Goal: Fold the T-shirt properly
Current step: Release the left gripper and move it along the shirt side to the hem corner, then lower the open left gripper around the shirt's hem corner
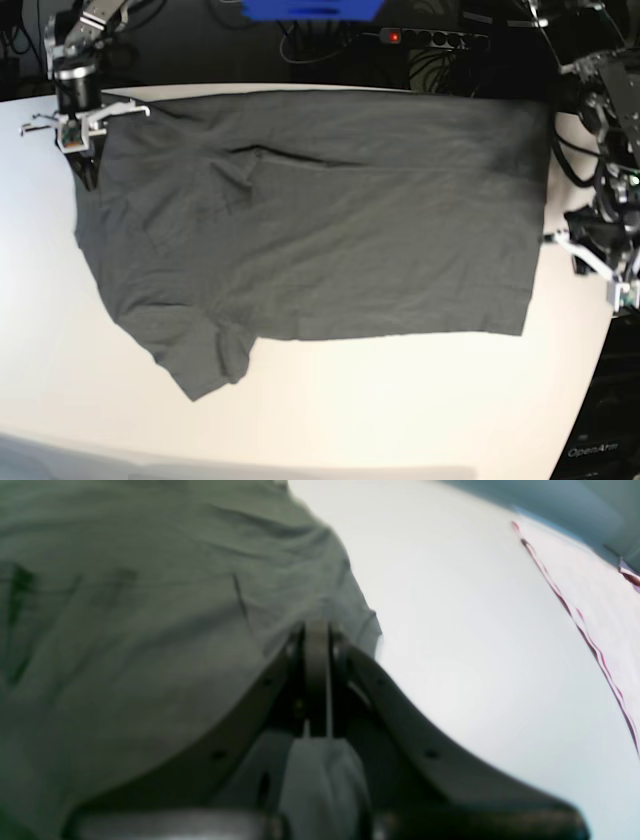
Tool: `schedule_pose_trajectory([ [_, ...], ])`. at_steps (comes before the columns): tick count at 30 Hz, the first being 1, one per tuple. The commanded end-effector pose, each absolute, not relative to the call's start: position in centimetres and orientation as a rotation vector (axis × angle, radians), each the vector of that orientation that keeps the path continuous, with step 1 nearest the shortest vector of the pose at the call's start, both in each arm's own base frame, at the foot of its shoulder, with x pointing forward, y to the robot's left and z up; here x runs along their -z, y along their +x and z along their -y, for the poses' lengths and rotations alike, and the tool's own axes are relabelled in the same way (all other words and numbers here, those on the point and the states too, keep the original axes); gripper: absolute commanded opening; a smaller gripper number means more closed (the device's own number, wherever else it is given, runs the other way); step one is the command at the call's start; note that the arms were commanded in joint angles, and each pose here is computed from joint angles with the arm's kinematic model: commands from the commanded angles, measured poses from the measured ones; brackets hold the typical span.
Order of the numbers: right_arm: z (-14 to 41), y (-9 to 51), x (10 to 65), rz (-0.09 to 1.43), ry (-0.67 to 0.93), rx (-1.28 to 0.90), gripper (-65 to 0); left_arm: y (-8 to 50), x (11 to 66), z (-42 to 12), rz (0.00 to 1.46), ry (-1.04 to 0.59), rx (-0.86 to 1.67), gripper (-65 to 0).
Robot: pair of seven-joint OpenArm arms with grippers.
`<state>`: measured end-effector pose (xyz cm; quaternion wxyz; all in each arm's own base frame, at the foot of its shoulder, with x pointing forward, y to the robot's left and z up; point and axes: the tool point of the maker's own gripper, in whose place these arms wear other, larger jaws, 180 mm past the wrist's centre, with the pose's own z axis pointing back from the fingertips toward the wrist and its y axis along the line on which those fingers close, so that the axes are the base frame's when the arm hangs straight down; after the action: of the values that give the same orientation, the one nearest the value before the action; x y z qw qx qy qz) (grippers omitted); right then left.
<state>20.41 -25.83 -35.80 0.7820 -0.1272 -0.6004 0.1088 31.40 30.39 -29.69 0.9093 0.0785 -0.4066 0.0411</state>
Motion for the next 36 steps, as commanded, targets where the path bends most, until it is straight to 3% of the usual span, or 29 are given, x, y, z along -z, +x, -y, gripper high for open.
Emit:
schedule_pose_trajectory([
  [1, 26.0, 21.6, 34.0, 1.353, -0.289, -0.256, -64.6, 32.6, 28.4, -31.2, 0.867, 0.178, -0.087, -55.6],
  [3, 26.2, 22.8, 33.7, 1.341, -0.309, -0.262, -64.4, 34.5, 28.1, -32.0, 0.875, 0.165, -0.11, -52.5],
  [9, 27.8, 25.6, 33.9, 1.225, -0.392, -0.263, -64.3, 38.5, 29.8, -31.7, 0.838, 0.127, -0.072, -27.0],
  [13, 28.7, 27.5, 32.7, 1.181, -0.458, -0.272, -64.4, 40.5, 30.4, -30.7, 0.881, 0.103, -0.044, -16.2],
  [20, 29.8, 29.6, 32.3, 1.071, -0.544, -0.301, -64.9, 43.6, 32.6, -32.0, 0.852, 0.078, -0.076, -16.0],
  [36, 29.3, 29.5, 32.7, 1.046, -0.541, -0.33, -64.9, 47.6, 36.1, -32.3, 0.815, 0.066, -0.092, -16.0],
])
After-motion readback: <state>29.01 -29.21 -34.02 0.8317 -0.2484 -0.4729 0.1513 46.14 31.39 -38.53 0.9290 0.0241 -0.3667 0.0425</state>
